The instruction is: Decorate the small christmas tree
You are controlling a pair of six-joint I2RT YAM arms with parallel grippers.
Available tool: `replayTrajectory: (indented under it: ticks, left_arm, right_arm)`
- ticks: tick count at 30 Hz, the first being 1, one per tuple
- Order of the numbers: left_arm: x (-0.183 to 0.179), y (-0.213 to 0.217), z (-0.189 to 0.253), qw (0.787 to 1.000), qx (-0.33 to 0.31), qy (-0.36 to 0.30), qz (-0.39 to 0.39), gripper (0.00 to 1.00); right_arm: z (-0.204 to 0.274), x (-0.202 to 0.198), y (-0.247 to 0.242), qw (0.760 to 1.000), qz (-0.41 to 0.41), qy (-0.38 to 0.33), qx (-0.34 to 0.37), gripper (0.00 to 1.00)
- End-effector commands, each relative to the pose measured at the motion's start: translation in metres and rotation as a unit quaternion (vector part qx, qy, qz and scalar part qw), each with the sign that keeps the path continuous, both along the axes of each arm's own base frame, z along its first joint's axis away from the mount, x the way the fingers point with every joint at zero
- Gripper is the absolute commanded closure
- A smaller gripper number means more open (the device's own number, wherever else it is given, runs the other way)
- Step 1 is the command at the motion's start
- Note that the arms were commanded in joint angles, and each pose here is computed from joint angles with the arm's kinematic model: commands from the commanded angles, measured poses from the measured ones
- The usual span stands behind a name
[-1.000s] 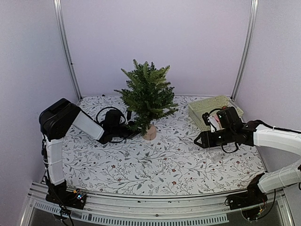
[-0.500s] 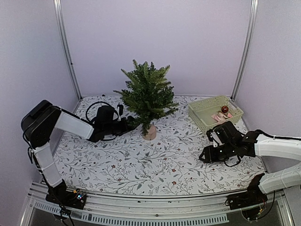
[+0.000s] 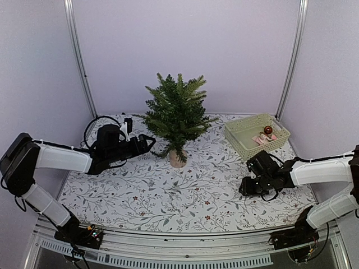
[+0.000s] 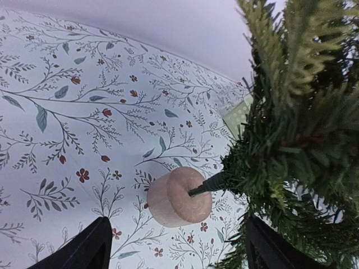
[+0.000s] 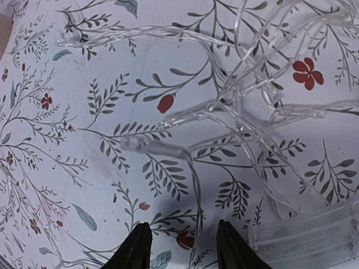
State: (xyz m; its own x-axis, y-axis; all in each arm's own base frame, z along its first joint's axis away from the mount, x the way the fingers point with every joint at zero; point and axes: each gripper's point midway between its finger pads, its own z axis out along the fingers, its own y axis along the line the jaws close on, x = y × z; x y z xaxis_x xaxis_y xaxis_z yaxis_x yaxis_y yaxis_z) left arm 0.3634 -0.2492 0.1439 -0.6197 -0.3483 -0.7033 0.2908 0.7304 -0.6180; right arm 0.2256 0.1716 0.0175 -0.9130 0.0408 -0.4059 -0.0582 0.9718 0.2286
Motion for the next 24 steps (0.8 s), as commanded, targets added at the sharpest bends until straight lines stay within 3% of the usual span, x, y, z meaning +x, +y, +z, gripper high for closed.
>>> replayTrajectory:
  ticks: [1, 5, 8, 14, 18, 24]
  left_arm:
    - [-0.013, 0.012, 0.012, 0.999, 0.022, -0.027, 0.011, 0.16]
    - [-0.028, 0.026, 0.023, 0.998, 0.028, -0.054, 0.018, 0.16]
    - [-0.041, 0.033, 0.034, 0.996, 0.039, -0.083, 0.008, 0.17]
    - [-0.091, 0.015, 0.076, 0.971, 0.059, -0.218, -0.074, 0.21]
    - [-0.138, -0.015, 0.099, 0.929, 0.094, -0.327, -0.145, 0.23]
    - [-0.189, -0.073, 0.064, 0.867, 0.166, -0.375, -0.282, 0.25]
  right_arm:
    - [0.001, 0.018, 0.009, 1.0, -0.006, -0.02, -0.002, 0.6]
    - [0.003, 0.013, 0.027, 0.999, 0.02, -0.013, 0.047, 0.79]
    - [0.025, 0.011, 0.043, 0.993, 0.038, -0.029, 0.104, 0.99]
    - [0.102, 0.012, 0.064, 0.971, 0.08, -0.109, 0.196, 1.0]
    - [0.142, 0.007, 0.074, 0.955, 0.114, -0.143, 0.235, 1.0]
    - [0.187, 0.001, 0.08, 0.932, 0.152, -0.19, 0.269, 1.0]
